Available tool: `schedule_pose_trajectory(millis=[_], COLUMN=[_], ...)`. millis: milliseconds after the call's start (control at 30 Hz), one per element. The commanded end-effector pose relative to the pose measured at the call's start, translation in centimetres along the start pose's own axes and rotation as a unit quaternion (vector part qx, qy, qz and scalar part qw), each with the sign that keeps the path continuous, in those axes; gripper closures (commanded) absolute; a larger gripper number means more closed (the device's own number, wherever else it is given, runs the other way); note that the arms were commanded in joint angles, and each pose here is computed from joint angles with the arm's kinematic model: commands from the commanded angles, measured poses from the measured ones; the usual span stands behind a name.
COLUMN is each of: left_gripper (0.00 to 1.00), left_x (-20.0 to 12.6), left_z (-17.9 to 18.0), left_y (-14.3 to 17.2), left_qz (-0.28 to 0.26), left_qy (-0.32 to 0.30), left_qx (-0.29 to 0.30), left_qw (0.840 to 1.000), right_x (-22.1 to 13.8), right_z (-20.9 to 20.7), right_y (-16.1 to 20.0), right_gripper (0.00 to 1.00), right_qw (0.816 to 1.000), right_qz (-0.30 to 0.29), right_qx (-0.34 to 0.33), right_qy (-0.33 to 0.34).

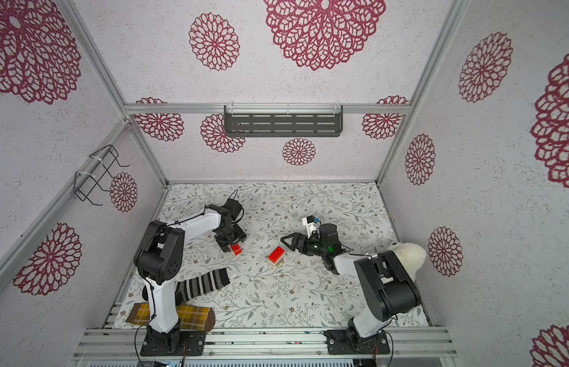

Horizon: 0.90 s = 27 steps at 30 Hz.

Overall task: Assemble an ice cream with lego
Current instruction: Pick up the lego brick from the center of the board.

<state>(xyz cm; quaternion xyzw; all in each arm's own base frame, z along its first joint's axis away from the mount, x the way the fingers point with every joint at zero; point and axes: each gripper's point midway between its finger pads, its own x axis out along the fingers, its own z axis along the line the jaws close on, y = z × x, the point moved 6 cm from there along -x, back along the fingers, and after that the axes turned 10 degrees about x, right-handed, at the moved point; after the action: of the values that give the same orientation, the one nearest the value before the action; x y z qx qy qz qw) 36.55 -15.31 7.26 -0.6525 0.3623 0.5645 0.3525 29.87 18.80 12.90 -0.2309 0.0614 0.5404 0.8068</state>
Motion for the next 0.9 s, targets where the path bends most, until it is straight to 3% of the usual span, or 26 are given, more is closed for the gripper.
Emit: schedule_pose_trajectory(millis=[0,200,267,367,467,600,733,867], left_gripper=[0.55,0.96,1.0,1.0,1.0,1.0,1.0,1.0], left_x=[0.7,0.0,-1.4,-4.7,-8.8,-12.4,-14.6,-15.0], left_z=[0.8,0.3,-0.7,-3.9,-7.7,-10.9,-12.4,-13.3], left_y=[-0.2,-0.1,-0.2,0.4,2.5,5.7,9.1,12.7], left_qz=[0.001,0.0,-0.009,-0.033,-0.079,-0.112,-0.118,-0.114], left_qy=[-0.023,-0.02,-0.008,0.023,0.062,0.068,0.066,0.046], left_qx=[0.008,0.04,0.07,0.179,0.315,0.466,0.557,0.645], left_qw=[1.0,0.999,0.997,0.983,0.944,0.875,0.82,0.754], right_x=[-0.5,-0.4,-0.3,-0.2,-0.2,-0.3,-0.4,-0.3], right_z=[1.1,0.4,0.1,-0.5,-1.3,-1.9,-3.2,-4.5], right_y=[-0.9,-1.0,-1.0,-1.1,-1.2,-1.3,-1.5,-1.5], right_gripper=[0.09,0.1,0.1,0.11,0.12,0.13,0.16,0.18], right_qw=[0.999,1.0,1.0,1.0,1.0,0.999,0.998,0.995], right_qz=[-0.018,-0.019,-0.016,-0.015,-0.012,-0.011,-0.013,-0.009], right_qx=[-0.027,-0.018,-0.012,0.0,0.017,0.037,0.06,0.087], right_qy=[-0.009,0.002,0.007,0.016,0.022,0.02,0.035,0.043])
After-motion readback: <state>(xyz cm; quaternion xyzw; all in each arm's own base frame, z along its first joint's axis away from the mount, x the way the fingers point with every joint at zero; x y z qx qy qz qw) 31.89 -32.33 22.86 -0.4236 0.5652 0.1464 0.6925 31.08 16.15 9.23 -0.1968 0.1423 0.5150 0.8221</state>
